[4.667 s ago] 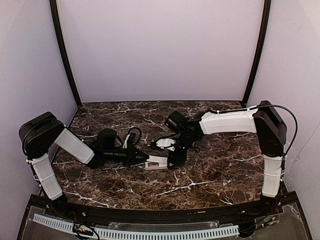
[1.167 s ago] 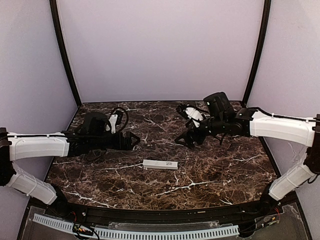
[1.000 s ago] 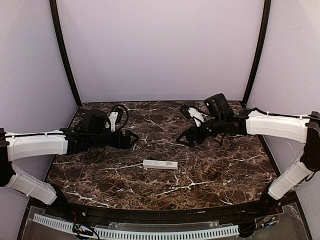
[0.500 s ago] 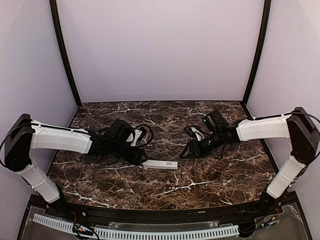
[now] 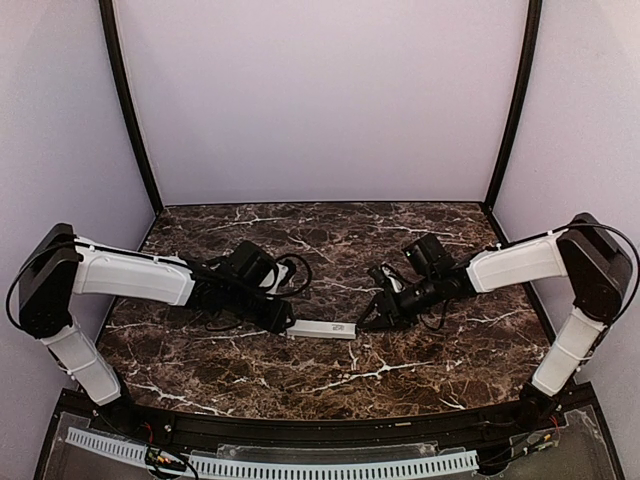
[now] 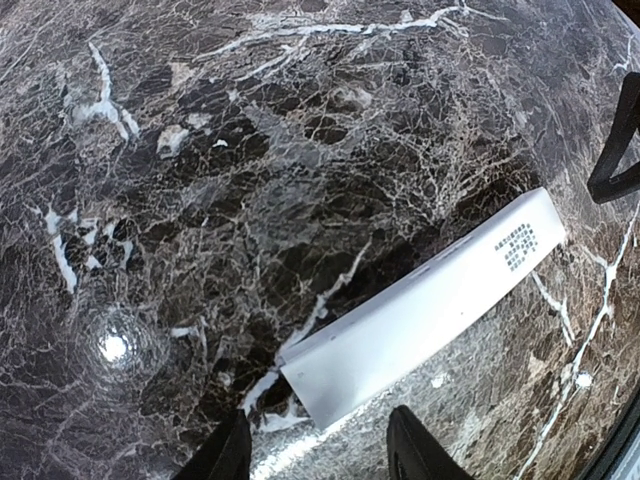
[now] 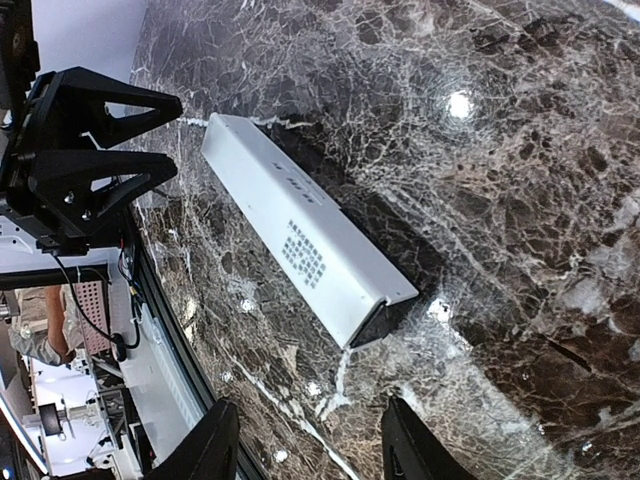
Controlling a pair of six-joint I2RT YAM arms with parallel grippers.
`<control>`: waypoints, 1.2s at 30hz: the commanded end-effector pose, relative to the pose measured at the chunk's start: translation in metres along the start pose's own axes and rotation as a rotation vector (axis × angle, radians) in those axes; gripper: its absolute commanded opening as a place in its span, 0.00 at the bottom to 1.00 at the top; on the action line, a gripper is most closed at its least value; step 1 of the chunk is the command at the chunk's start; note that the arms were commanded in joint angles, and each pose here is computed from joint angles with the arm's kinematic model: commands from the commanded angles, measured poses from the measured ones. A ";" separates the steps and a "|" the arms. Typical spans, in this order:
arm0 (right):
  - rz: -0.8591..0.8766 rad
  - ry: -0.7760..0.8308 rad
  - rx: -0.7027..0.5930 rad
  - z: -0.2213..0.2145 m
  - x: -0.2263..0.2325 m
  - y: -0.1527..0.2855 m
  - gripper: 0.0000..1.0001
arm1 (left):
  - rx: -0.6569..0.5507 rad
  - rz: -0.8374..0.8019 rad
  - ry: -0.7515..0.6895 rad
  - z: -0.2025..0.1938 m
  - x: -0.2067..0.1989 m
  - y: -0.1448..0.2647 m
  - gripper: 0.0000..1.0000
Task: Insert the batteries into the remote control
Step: Press the battery cover on the remote control.
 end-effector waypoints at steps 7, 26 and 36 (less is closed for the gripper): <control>0.039 -0.032 0.007 0.002 -0.003 -0.014 0.43 | 0.041 0.021 -0.013 -0.003 -0.002 -0.004 0.45; 0.051 -0.069 -0.001 0.009 -0.011 -0.027 0.37 | 0.048 0.046 -0.025 -0.003 0.000 -0.012 0.33; 0.063 -0.080 0.013 0.009 -0.013 -0.032 0.32 | 0.062 0.043 -0.029 -0.005 -0.002 -0.017 0.29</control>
Point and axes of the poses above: each gripper's point midway between its finger pads, its own y axis back along the fingers, its own x axis along the line the jaws close on, z = x × y, the point moved 5 cm from there along y, back along the fingers
